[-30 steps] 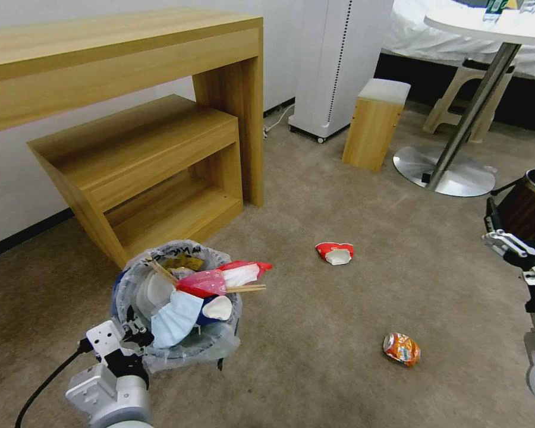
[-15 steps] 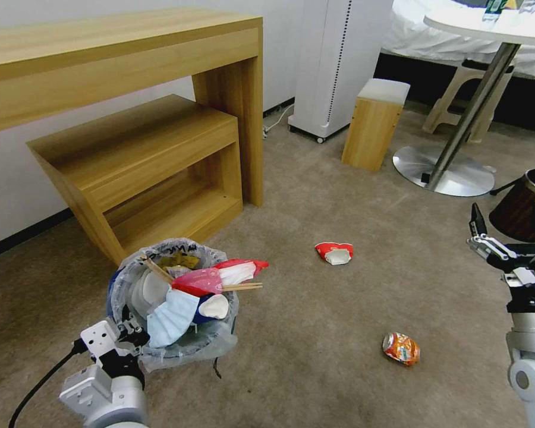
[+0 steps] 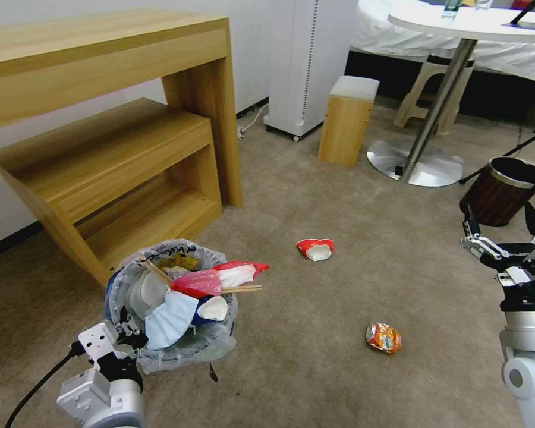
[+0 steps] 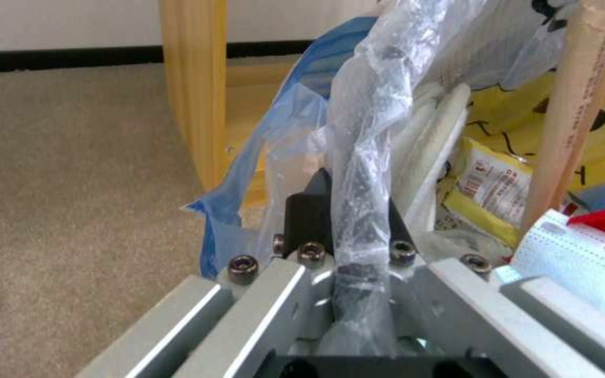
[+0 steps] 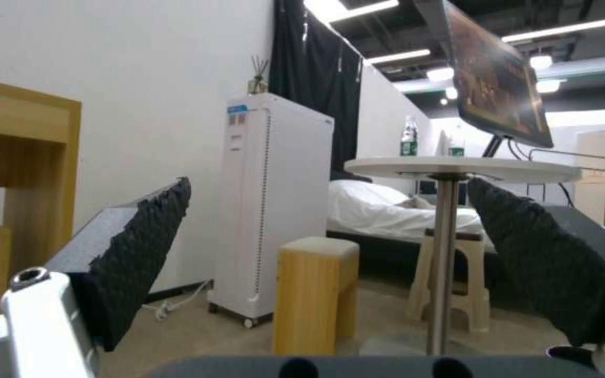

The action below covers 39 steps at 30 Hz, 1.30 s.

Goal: Pick up the trash bin and place the garbage on the floor into it.

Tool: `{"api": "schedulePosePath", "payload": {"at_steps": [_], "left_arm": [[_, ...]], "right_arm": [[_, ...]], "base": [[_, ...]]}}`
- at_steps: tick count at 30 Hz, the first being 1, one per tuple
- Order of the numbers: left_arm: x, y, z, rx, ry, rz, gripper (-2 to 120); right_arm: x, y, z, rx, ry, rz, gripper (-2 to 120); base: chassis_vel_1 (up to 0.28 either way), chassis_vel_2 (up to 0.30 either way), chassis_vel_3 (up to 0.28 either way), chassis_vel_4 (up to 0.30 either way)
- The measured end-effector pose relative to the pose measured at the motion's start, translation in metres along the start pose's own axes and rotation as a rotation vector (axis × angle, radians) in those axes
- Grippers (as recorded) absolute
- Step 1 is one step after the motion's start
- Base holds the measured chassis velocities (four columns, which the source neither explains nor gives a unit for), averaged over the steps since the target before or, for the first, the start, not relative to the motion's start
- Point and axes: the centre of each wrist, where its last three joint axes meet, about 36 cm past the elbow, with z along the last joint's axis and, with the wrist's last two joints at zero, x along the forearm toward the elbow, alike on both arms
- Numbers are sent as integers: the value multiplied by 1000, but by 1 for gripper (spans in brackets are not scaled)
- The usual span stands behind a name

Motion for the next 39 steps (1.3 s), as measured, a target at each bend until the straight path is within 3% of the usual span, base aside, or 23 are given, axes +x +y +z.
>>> {"api": "schedulePosePath", "payload": {"at_steps": [14,26,31,33,35,36,37,38,39], "left_arm": [[2,2,-1,-2,2,-8,0],[3,1,1,-16,-3,-8,0],[2,0,2,-15,-6,-6,0],[1,1,1,-13,-8,-8,0],[1,1,1,-12,-9,-8,0],[1,1,1,-10,-10,-8,0],[-1,1,1,-6,-12,-9,0],[-1,1,1,-6,-12,-9,0],[-1,1,2,-4,-11,-9,0]], "right_arm": [[1,2,2,-4,8,-3,100],[2,10,17,-21,57,-17,100],[10,23,33,-21,209,-4,100],[14,28,42,-2,370,23,100],[14,28,43,2,415,27,100],[14,29,45,9,484,34,100],[15,33,49,13,627,60,100],[15,33,49,13,627,60,100],[15,39,53,7,738,89,100]], "base": [[-18,13,17,-13],[-138,139,144,-134],[-20,8,14,-9],[0,0,0,0],[0,0,0,0],[0,0,0,0],[0,0,0,0],[0,0,0,0],[0,0,0,0]]}}
